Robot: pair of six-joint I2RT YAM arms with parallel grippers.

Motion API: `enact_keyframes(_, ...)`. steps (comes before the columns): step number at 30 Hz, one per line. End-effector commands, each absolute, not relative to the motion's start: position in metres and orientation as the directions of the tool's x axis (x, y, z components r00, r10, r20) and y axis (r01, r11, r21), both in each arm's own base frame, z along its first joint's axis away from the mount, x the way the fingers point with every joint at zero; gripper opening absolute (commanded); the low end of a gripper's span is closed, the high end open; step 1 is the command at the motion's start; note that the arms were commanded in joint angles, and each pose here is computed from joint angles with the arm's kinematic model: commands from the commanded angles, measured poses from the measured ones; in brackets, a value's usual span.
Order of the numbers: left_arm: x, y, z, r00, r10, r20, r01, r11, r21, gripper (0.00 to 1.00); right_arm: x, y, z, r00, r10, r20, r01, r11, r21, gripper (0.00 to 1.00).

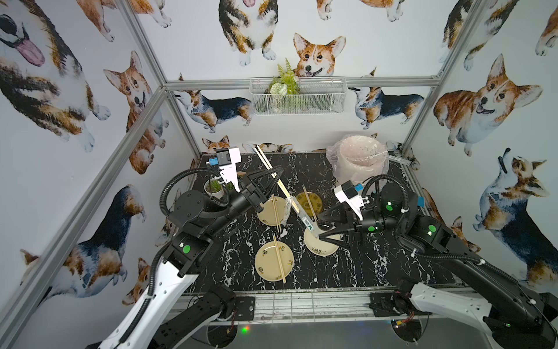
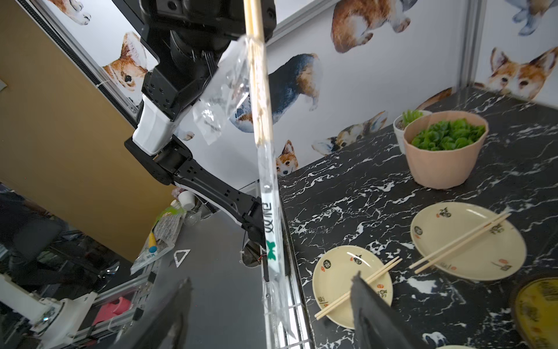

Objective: Remove the packaging of disposable chopsticks
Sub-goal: Remove the packet bag from the disposable chopsticks.

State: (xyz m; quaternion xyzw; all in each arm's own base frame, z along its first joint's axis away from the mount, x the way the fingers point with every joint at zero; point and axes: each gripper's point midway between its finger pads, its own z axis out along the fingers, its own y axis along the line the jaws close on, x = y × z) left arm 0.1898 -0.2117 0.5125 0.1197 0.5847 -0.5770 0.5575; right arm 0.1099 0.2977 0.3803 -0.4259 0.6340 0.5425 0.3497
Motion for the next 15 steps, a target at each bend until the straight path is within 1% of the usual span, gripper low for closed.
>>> enact_keyframes(1,0.187,-0.215,0.515,-0.371,-0.495,-0.786,0.792,0.274,-0.546,0.0,0.122,0.301,0.385,-0.311,-0.175,-0.934,-0.95,0.091,0.3,0.78)
enact_keyframes(3,0.187,-0.218,0.513,-0.384,-0.489,-0.783,0.791,0.264,-0.552,0.0,0.127,0.308,0.386,-0.319,-0.194,-0.928,-0.948,0.087,0.307,0.73)
enact_keyframes(5,0.189,-0.22,0.511,-0.391,-0.485,-0.782,0.788,0.263,-0.557,0.0,0.128,0.315,0.389,-0.316,-0.204,-0.927,-0.949,0.076,0.306,0.66)
enact_keyframes(8,0.19,-0.221,0.509,-0.395,-0.483,-0.782,0.785,0.265,-0.56,0.0,0.125,0.324,0.39,-0.292,-0.211,-0.933,-0.957,0.057,0.286,0.59)
enact_keyframes(9,0.19,-0.221,0.509,-0.395,-0.482,-0.782,0.785,0.265,-0.56,0.0,0.125,0.327,0.389,-0.288,-0.216,-0.933,-0.958,0.053,0.283,0.55)
enact_keyframes(11,0.19,-0.221,0.509,-0.397,-0.48,-0.783,0.785,0.264,-0.56,0.0,0.122,0.33,0.39,-0.283,-0.226,-0.932,-0.959,0.039,0.282,0.41)
enact_keyframes(12,0.189,-0.221,0.508,-0.399,-0.478,-0.782,0.785,0.264,-0.561,0.0,0.121,0.33,0.39,-0.282,-0.227,-0.932,-0.959,0.035,0.282,0.37)
enact_keyframes(14,0.19,-0.222,0.507,-0.401,-0.474,-0.784,0.783,0.266,-0.562,0.0,0.12,0.33,0.391,-0.285,-0.228,-0.931,-0.958,0.033,0.285,0.35)
enact_keyframes(15,0.19,-0.222,0.506,-0.4,-0.473,-0.785,0.784,0.267,-0.561,0.0,0.124,0.336,0.381,-0.301,-0.25,-0.92,-0.953,0.04,0.301,0.32)
